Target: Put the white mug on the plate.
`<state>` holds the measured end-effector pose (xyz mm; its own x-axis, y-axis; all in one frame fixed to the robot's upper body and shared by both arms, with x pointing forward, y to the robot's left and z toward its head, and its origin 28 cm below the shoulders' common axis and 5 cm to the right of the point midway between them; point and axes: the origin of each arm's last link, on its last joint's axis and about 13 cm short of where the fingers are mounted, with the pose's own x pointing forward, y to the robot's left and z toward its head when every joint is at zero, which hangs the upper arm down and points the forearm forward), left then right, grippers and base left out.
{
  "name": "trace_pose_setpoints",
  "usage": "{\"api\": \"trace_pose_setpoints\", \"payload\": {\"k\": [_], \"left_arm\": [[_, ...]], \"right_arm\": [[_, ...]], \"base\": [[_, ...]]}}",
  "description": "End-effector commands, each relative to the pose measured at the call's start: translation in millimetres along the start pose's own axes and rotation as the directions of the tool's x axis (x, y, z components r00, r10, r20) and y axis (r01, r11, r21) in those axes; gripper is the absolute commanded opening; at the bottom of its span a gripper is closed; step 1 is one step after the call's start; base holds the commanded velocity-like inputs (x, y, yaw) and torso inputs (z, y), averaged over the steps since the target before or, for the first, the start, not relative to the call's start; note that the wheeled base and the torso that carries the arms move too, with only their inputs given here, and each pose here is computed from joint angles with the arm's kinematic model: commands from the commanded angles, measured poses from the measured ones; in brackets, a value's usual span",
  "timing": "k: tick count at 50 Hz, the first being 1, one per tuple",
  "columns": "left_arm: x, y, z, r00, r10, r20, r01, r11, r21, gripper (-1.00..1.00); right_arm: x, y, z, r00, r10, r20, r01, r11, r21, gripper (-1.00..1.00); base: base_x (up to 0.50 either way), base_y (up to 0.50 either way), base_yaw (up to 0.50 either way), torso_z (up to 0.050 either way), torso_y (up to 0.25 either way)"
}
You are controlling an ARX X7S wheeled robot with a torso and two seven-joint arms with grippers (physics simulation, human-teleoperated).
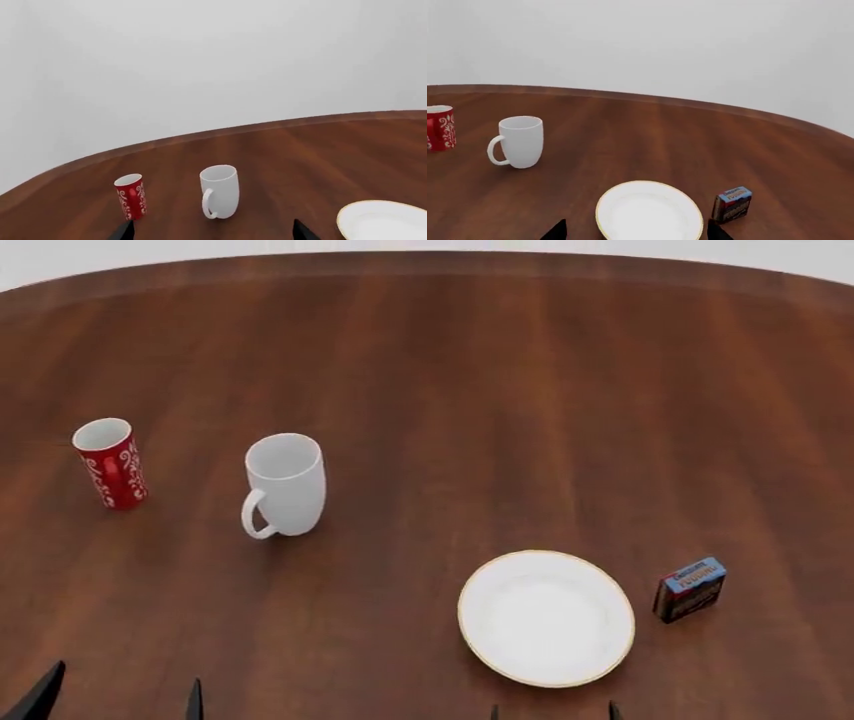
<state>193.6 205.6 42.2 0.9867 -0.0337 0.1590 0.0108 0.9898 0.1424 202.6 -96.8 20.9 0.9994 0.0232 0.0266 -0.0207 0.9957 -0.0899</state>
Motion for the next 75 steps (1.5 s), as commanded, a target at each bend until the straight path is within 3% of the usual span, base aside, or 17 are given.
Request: {"api": "trace_pose_setpoints", "payload": {"k": [1, 34, 36, 37, 39, 75], "left_arm": [[0.2, 0.2, -2.2, 0.999, 0.004, -0.035, -0.004, 1.000, 0.000, 1.00], [-0.3, -1.0, -4.5, 0.998, -0.013, -0.067, 0.013, 1.000, -0.002, 1.00], [-0.8, -1.8, -5.8, 0.997, -0.018, -0.072, 0.018, 1.000, 0.000, 1.00], [-1.1, -1.9, -6.0, 0.997, -0.019, -0.073, 0.019, 1.000, -0.001, 1.00], [-1.3, -1.7, -5.8, 0.997, -0.019, -0.073, 0.019, 1.000, -0.002, 1.00], [-0.5, -1.7, -4.4, 0.997, -0.015, -0.075, 0.016, 1.000, 0.015, 1.00]], "right_arm": [[0.3, 0.7, -1.3, 1.000, 0.008, -0.004, -0.008, 1.000, -0.007, 1.00], [0.8, 4.3, -3.1, 0.999, 0.033, -0.017, -0.033, 0.999, -0.011, 1.00], [0.0, 4.8, -1.9, 0.999, 0.041, 0.034, -0.041, 0.999, 0.012, 1.00], [0.1, 5.5, -3.6, 1.000, 0.028, -0.009, -0.029, 0.999, -0.029, 1.00], [-1.1, 6.0, -3.8, 0.999, 0.040, 0.020, -0.040, 0.999, -0.019, 1.00], [0.7, 4.5, -0.5, 0.998, 0.024, 0.055, -0.021, 0.999, -0.039, 1.00]], "base": [[0.00, 0.50, 0.00, 0.000, 0.000], [0.00, 0.50, 0.00, 0.000, 0.000], [0.00, -0.01, 0.00, 0.000, 0.000], [0.00, -0.01, 0.00, 0.000, 0.000], [0.11, 0.00, 0.00, 0.000, 0.000], [0.50, 0.11, 0.00, 0.000, 0.000]]}}
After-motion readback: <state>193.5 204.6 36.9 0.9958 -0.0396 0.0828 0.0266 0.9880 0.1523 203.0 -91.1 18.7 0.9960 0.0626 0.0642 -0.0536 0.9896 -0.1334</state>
